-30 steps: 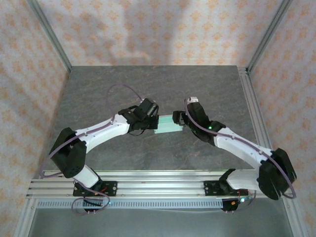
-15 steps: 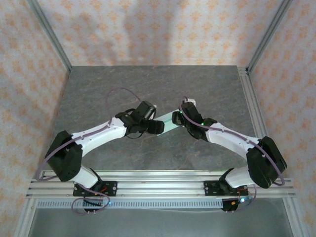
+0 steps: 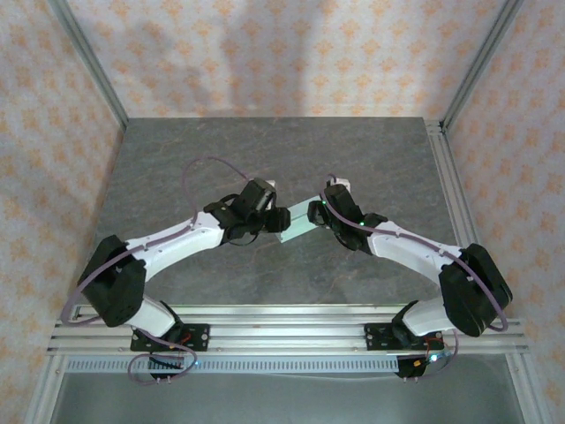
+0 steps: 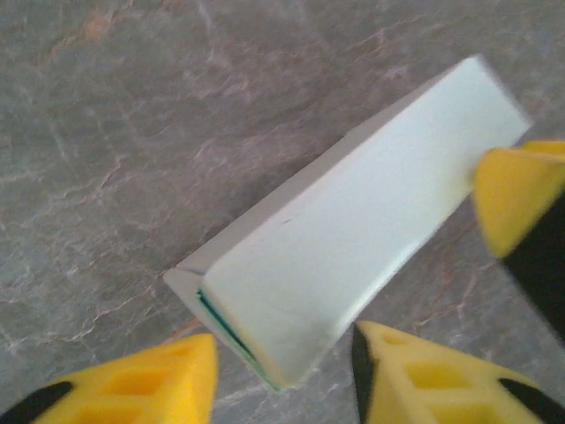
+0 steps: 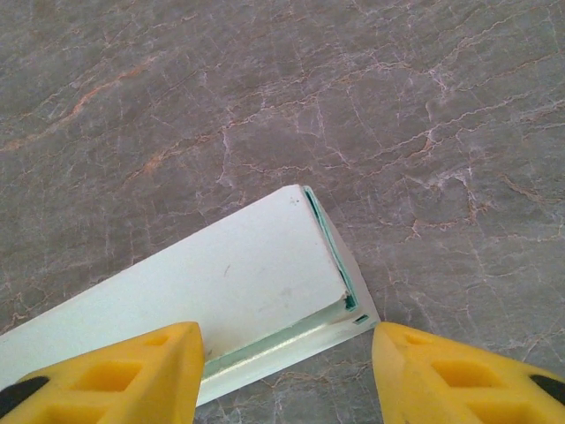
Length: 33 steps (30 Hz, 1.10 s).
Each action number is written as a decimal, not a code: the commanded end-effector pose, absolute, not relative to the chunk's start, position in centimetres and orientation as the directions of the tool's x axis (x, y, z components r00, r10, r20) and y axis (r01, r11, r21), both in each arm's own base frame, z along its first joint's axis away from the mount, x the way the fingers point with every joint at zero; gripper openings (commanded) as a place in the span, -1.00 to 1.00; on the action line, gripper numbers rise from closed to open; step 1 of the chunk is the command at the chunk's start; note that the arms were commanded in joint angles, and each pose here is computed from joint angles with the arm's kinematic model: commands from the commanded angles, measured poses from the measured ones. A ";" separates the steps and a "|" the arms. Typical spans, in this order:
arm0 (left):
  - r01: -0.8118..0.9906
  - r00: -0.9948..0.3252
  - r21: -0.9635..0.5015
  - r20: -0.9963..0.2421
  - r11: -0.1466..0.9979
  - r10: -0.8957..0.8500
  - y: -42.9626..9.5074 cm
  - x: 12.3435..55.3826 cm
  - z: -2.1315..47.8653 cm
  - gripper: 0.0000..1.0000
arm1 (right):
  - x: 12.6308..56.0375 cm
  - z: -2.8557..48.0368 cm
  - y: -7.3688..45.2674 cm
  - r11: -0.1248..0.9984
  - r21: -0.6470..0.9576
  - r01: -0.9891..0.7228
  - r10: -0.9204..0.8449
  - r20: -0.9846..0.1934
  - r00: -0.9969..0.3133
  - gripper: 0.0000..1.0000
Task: Fold the paper box
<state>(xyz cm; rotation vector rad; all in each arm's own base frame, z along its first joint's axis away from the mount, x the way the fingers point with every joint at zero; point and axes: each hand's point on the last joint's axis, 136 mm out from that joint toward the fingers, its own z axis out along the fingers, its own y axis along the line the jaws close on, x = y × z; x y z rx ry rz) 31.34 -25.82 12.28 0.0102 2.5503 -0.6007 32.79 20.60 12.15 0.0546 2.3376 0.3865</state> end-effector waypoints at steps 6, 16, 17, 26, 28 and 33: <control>0.034 -0.903 -0.289 -0.419 0.957 -0.094 -23.4 30.6 7.8 -0.54 | 32.2 12.5 21.4 0.947 0.287 -0.145 0.092 -0.673 -0.733 0.09; 0.047 -0.912 -0.281 -0.404 0.958 -0.074 -23.4 30.2 7.1 -0.58 | 35.8 14.6 19.8 0.929 0.353 -0.107 0.178 -0.684 -0.707 0.31; 0.048 -0.911 -0.281 -0.406 0.958 -0.073 -23.4 30.3 7.1 -0.58 | 36.0 14.2 19.5 0.934 0.342 -0.104 0.170 -0.681 -0.713 0.29; 0.074 -0.893 -0.337 -0.442 0.939 -0.089 -24.1 30.6 9.3 -0.39 | 35.1 9.4 18.7 0.945 0.319 -0.069 0.154 -0.623 -0.767 -0.23; 0.083 -0.877 -0.389 -0.466 0.917 -0.118 -24.6 31.0 11.2 -0.20 | 34.8 8.7 18.5 0.947 0.314 -0.061 0.153 -0.611 -0.777 -0.33; 0.061 -0.841 -0.413 -0.512 0.909 -0.176 -23.7 32.1 13.6 0.07 | 34.2 7.8 18.1 0.949 0.312 -0.043 0.162 -0.599 -0.785 -0.50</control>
